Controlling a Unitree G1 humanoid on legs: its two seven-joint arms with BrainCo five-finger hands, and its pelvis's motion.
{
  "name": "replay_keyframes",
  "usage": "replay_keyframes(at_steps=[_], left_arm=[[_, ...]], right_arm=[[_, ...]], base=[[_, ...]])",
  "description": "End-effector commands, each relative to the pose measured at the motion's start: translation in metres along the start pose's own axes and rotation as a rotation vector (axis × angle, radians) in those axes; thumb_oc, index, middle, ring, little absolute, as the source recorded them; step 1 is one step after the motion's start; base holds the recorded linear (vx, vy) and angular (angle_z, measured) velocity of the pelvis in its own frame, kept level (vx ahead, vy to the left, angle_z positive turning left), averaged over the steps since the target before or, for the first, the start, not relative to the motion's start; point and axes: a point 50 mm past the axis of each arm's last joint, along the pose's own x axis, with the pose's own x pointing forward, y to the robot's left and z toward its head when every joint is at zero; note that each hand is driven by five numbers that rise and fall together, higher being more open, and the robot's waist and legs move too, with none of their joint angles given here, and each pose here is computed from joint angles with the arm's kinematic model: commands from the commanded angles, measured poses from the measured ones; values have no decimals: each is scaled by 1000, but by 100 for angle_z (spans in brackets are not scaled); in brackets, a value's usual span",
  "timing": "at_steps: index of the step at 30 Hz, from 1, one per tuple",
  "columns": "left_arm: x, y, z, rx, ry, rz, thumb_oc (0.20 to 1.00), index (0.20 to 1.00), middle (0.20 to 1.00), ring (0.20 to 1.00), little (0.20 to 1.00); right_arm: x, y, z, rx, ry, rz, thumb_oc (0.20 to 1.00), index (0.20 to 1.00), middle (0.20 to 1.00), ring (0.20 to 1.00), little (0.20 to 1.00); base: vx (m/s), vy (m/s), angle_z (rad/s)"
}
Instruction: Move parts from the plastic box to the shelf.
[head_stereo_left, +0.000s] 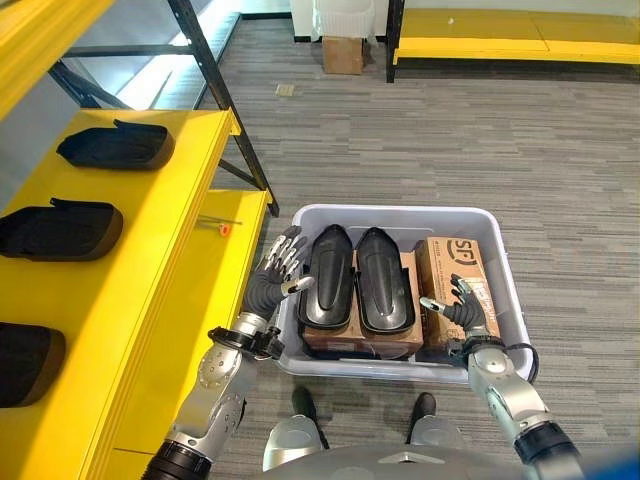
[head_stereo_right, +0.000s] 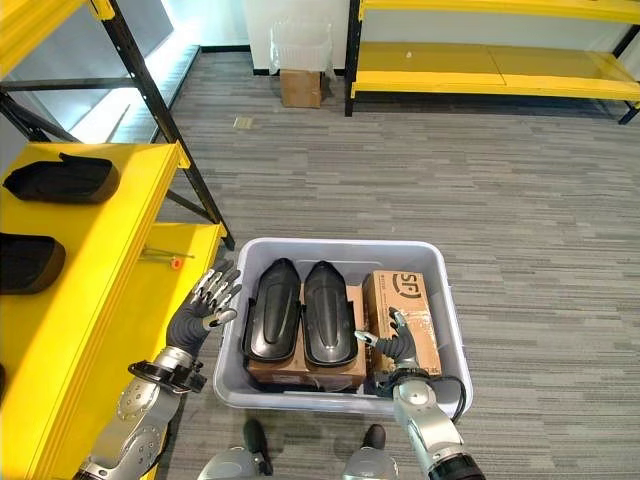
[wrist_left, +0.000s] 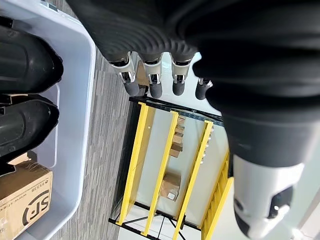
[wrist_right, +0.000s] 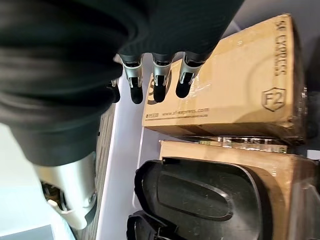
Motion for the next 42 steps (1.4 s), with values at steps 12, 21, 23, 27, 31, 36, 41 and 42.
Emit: replay_keyframes(at_steps=[12,21,23,27,31,36,41,42], left_arm=[[28,-27,37,-19,-172,-135,1000,1000,1000,1000,1000],[47,-44,68,85,-348,-210,1000,1000,1000,1000,1000],[52,-43,77,84,-390,-171,1000,1000,1000,1000,1000],[60,-42,87,75,-434,-144,1000,1000,1000,1000,1000],[64,-44,86,40,-407,-184,1000,1000,1000,1000,1000],[66,-56,77,25,-374,-218,1000,1000,1000,1000,1000],[63,-57,74,11,-383,-205,1000,1000,1000,1000,1000],[63,-56,74,9,-384,-202,1000,1000,1000,1000,1000]], right_arm=[[37,-2,69,4,-195,-31,1000,1000,1000,1000,1000],[56,-10,117,-34,-271,-150,1000,1000,1000,1000,1000],[61,-13,125,-46,-279,-155,1000,1000,1000,1000,1000],[66,-17,132,-98,-288,-222,1000,1000,1000,1000,1000],[70,-27,137,-124,-276,-287,1000,1000,1000,1000,1000],[72,-39,145,-148,-306,-409,1000,1000,1000,1000,1000],[72,-41,142,-136,-284,-403,1000,1000,1000,1000,1000],[73,-41,141,-138,-282,-397,1000,1000,1000,1000,1000]], base=[[-75,2,8],[-219,3,0],[-196,24,-3],[-83,7,-5],[-45,7,0],[-48,27,-2],[-10,6,-2],[0,0,0]])
